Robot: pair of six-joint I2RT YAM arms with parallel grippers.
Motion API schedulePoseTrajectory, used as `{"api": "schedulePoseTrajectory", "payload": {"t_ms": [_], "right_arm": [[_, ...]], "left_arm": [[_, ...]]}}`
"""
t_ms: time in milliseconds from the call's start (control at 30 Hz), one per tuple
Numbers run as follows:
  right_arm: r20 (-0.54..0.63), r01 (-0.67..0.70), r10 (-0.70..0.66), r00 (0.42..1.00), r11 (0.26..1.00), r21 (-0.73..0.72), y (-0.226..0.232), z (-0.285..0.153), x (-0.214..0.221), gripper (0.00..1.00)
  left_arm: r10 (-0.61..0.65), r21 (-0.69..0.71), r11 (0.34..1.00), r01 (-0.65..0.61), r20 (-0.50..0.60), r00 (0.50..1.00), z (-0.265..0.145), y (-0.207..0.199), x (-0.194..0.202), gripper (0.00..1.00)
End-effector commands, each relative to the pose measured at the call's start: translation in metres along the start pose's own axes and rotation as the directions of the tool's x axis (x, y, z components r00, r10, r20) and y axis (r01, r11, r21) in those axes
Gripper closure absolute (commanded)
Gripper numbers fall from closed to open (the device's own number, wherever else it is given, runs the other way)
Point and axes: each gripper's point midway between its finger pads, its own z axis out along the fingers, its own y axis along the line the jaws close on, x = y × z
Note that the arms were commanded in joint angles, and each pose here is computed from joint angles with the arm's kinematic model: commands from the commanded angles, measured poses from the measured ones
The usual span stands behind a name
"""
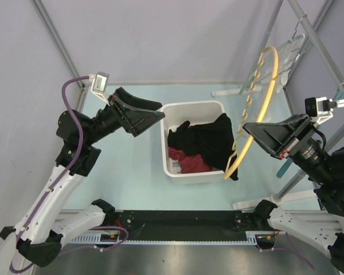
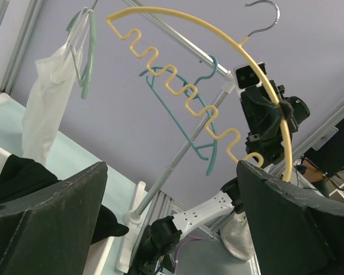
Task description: Remove the tank top from the hanger
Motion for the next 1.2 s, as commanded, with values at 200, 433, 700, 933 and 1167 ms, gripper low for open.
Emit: {"api": "schedulePoseTrajectory", "payload": {"t_ms": [200, 433, 700, 933, 1167], "right_arm": [[0.194, 0.016, -0.015, 0.981, 1.000, 0.000, 0.034, -0.038, -0.039, 1.00], [0.284, -0.039, -0.011, 0.959, 0.985, 0.170, -0.010, -0.012, -0.060, 1.00], [0.412, -0.117, -0.015, 0.911, 0.949, 0.292, -0.052, 0.002, -0.086, 1.00], [0.540, -0.091, -0.139, 0.830, 0.922, 0.376, -0.072, -0.004, -0.118, 1.00], [0.640, -0.146, -0.148, 0.754, 0.912, 0.383, -0.082, -0.004, -0.139, 1.00]], "left_arm": [[0.006, -0.039, 0.999, -0.006, -0.004, 1.000, -0.008, 0.009, 0.008, 0.01], [-0.002, -0.045, 0.999, 0.002, -0.009, 1.000, -0.005, 0.013, 0.010, 0.00], [-0.002, -0.066, 0.998, 0.000, -0.023, 1.000, -0.004, 0.023, 0.015, 0.01], [-0.007, -0.076, 0.997, 0.004, -0.035, 0.999, 0.001, 0.032, 0.018, 0.00], [-0.012, -0.073, 0.997, 0.009, -0.047, 0.999, 0.003, 0.034, 0.021, 0.01]]}}
